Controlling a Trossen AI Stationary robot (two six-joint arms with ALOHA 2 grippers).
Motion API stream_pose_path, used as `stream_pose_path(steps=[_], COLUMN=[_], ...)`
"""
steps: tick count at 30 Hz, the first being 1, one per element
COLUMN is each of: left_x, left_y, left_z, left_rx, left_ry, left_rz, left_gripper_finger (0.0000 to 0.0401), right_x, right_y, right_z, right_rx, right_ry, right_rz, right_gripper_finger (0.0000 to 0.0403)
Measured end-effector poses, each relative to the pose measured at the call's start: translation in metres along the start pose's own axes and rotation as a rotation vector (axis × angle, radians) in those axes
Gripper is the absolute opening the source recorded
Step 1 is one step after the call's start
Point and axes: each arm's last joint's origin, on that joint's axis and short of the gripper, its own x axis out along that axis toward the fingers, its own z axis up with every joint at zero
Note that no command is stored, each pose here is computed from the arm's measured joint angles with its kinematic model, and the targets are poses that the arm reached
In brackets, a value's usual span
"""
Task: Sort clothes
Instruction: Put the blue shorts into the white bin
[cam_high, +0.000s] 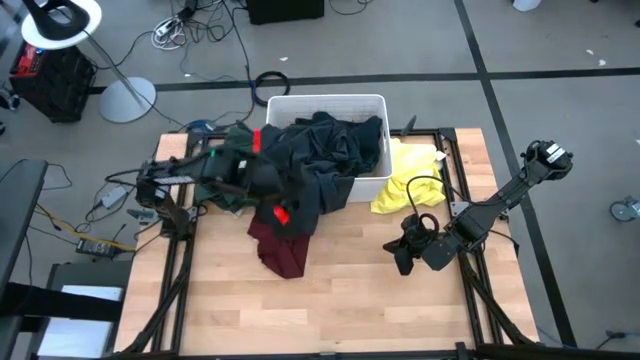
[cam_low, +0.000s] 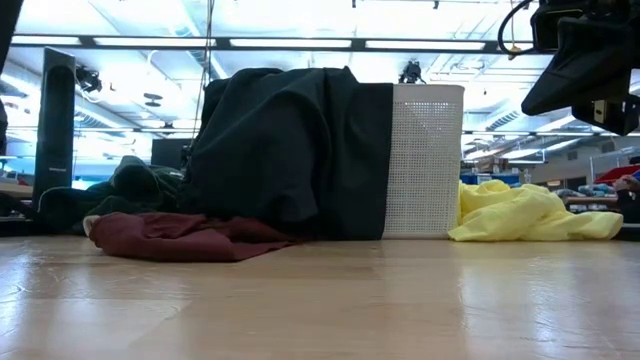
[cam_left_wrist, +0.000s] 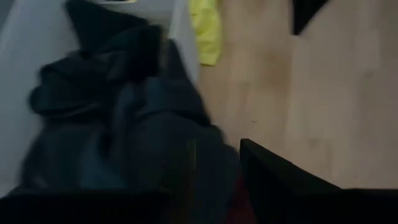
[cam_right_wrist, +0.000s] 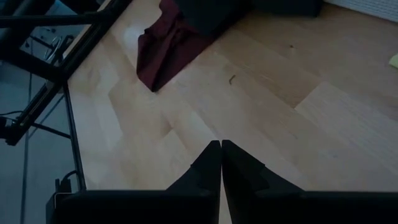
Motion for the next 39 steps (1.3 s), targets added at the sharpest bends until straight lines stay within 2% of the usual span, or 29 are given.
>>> stream_pose_path(steps=[4,8,15,19,21,25,29,34,39], left_x=[0.01,0.025,0.032,0.037,0.044,0.06,0.08,0.098,0.109], left_y=[-0.019,-0.031,-0.036,-0.032,-0.03,-0.026,-0.024,-0.021,-0.016], left_z=[-0.021,-0.056,-0.125,-0.16,-0.174,-0.191,-0.206,-0.211,-0.211], left_rx=[-0.033,-0.146,-0.406,-0.493,-0.499,-0.563,-0.585,-0.645,-0.696], left_ry=[-0.015,-0.035,-0.148,-0.183,-0.19,-0.228,-0.197,-0.232,-0.293], left_rz=[-0.027,-0.012,0.035,0.056,0.082,0.109,0.148,0.152,0.142], left_gripper_finger=[0.0131,0.0131,0.0131,0.0131,0.0131,0.0131,0.0131,0.0138,0.0171], right_x=[0.0,0.0,0.0,0.0,0.0,0.0,0.001,0.002,0.003], right_y=[0.0,0.0,0.0,0.0,0.001,0.001,0.0,0.0,-0.001], right_z=[0.0,0.0,-0.001,-0.001,-0.001,0.0,0.001,0.003,0.005], right_rx=[-0.008,-0.014,-0.015,-0.016,-0.015,-0.012,0.002,0.017,0.027], right_ry=[0.0,0.004,0.022,0.023,0.023,0.021,0.017,0.01,0.004], right_rz=[0.002,0.005,0.01,0.009,0.011,0.012,0.008,0.002,0.001], right_gripper_finger=[0.0015,0.0017,0.0014,0.0013,0.0013,0.0013,0.0011,0.0013,0.0011])
